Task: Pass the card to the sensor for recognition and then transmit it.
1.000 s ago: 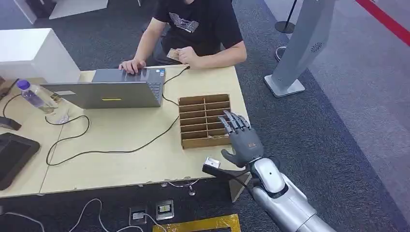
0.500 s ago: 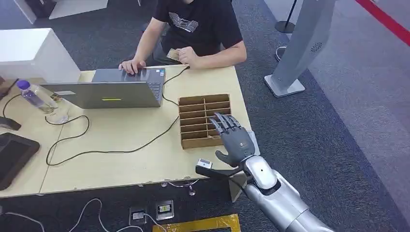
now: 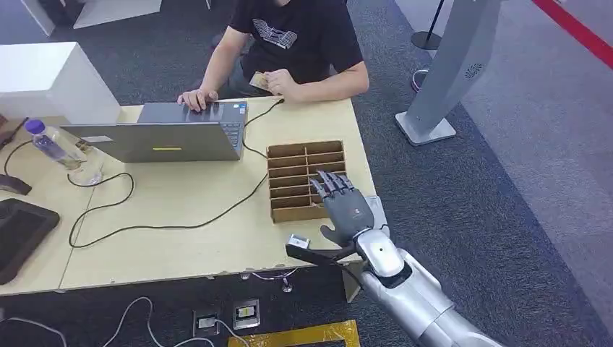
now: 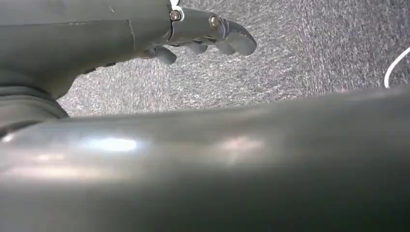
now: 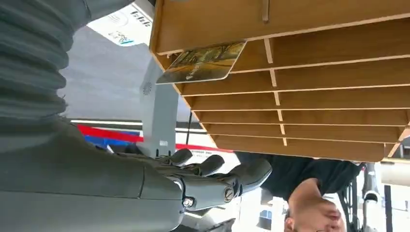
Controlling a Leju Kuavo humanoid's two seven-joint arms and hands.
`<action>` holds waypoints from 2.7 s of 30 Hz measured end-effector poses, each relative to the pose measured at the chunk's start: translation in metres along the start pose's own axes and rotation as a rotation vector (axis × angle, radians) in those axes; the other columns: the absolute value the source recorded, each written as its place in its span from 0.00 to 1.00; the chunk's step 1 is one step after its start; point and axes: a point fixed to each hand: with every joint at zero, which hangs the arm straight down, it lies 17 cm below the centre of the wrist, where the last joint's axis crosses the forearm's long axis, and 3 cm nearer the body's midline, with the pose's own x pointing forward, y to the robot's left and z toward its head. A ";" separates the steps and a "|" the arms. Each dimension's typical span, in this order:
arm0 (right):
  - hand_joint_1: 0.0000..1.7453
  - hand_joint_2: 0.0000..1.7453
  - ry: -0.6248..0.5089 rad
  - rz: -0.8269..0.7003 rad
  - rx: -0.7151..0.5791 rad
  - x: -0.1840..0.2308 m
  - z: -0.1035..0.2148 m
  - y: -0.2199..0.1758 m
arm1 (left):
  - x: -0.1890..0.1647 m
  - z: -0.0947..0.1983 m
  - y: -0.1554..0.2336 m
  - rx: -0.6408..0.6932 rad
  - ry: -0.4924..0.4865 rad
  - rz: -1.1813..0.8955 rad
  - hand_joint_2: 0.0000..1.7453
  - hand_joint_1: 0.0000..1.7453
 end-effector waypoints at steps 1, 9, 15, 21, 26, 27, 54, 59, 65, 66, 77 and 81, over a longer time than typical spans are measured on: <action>0.00 1.00 0.000 0.001 -0.005 0.001 0.000 -0.001 | 0.000 0.000 0.000 0.000 0.000 0.001 0.00 0.00; 0.00 1.00 -0.010 0.004 -0.027 0.005 -0.005 -0.006 | 0.000 0.000 0.000 0.000 0.001 0.006 0.00 0.00; 0.00 1.00 -0.010 0.005 -0.016 0.005 -0.005 -0.002 | 0.000 0.000 0.000 0.001 0.002 0.009 0.00 0.00; 0.00 1.00 -0.026 0.004 -0.001 0.012 -0.005 0.003 | 0.000 0.000 0.000 0.001 0.002 0.008 0.00 0.00; 0.00 1.00 -0.035 0.006 0.007 0.012 -0.007 0.005 | 0.000 0.000 0.000 0.000 0.002 0.009 0.00 0.00; 0.00 1.00 -0.032 0.004 0.006 0.013 -0.007 0.006 | 0.000 0.000 0.000 0.000 0.002 0.010 0.00 0.00; 0.00 1.00 0.042 0.016 0.010 -0.003 -0.005 0.018 | -0.001 0.000 0.000 0.001 0.004 0.014 0.00 0.00; 0.00 1.00 0.064 0.015 0.009 -0.009 -0.004 0.018 | -0.001 0.000 0.000 0.000 0.004 0.015 0.00 0.00; 0.00 1.00 0.070 0.016 0.018 -0.011 -0.003 0.020 | -0.001 0.000 0.000 -0.002 0.004 0.007 0.00 0.00; 0.00 1.00 0.071 0.012 0.024 -0.011 -0.003 0.022 | -0.001 0.000 -0.001 -0.003 0.004 0.005 0.00 0.00; 0.95 1.00 0.041 -0.001 0.058 -0.007 -0.002 0.026 | -0.002 0.000 -0.003 -0.012 0.002 -0.014 0.00 0.00; 1.00 1.00 0.038 -0.005 0.059 -0.008 -0.002 0.027 | -0.002 0.001 -0.003 -0.013 0.000 -0.017 0.00 0.00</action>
